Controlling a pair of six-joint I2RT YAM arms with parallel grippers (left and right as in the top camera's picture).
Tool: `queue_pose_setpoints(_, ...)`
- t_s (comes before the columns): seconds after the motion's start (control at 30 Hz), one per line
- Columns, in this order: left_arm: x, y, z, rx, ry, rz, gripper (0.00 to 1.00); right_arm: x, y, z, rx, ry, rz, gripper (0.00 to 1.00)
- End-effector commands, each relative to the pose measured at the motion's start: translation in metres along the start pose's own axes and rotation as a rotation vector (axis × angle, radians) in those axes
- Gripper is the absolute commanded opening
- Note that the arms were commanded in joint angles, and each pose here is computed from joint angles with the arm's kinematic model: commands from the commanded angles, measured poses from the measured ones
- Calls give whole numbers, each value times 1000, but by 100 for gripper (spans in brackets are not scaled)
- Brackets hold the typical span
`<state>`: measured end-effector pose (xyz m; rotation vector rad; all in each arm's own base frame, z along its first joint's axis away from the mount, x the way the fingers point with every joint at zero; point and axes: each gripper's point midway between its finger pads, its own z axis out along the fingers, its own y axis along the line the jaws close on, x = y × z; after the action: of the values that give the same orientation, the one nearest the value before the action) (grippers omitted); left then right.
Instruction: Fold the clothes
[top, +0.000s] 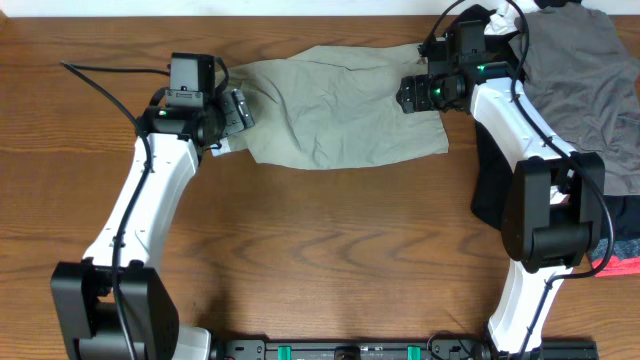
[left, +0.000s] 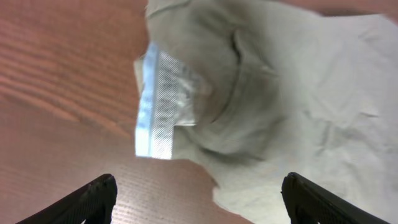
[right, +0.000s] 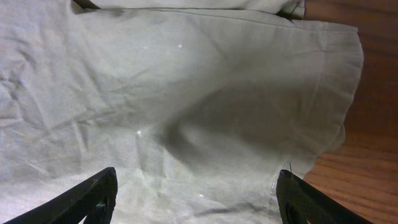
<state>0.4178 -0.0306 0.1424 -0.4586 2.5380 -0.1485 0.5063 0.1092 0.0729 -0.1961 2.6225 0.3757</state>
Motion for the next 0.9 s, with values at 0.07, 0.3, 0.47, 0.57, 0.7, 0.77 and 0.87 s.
queue_pose_setpoints(0.07,34,12,31,-40,118,-83,82,-16,11,-17,-9,-48,-34,80)
queue_pose_setpoints(0.3,55,23,66,-97,199,-179,58,-16,11,-17,-9,-48,-34,80)
queue_pose_setpoints(0.47,59,50,79,-186,212,-242,52,-15,11,-16,-9,-43,-33,80)
queue_pose_setpoints(0.57,55,62,79,-200,205,-272,52,-15,11,-17,-8,-45,-33,81)
queue_pose_setpoints(0.7,47,68,82,-197,183,-290,52,-15,11,-16,-9,-46,-34,81)
queue_pose_setpoints(0.77,42,64,86,-180,162,-289,52,-15,11,-16,-9,-47,-33,81)
queue_pose_setpoints(0.87,36,53,93,-149,128,-284,52,-16,11,-17,-9,-48,-34,81)
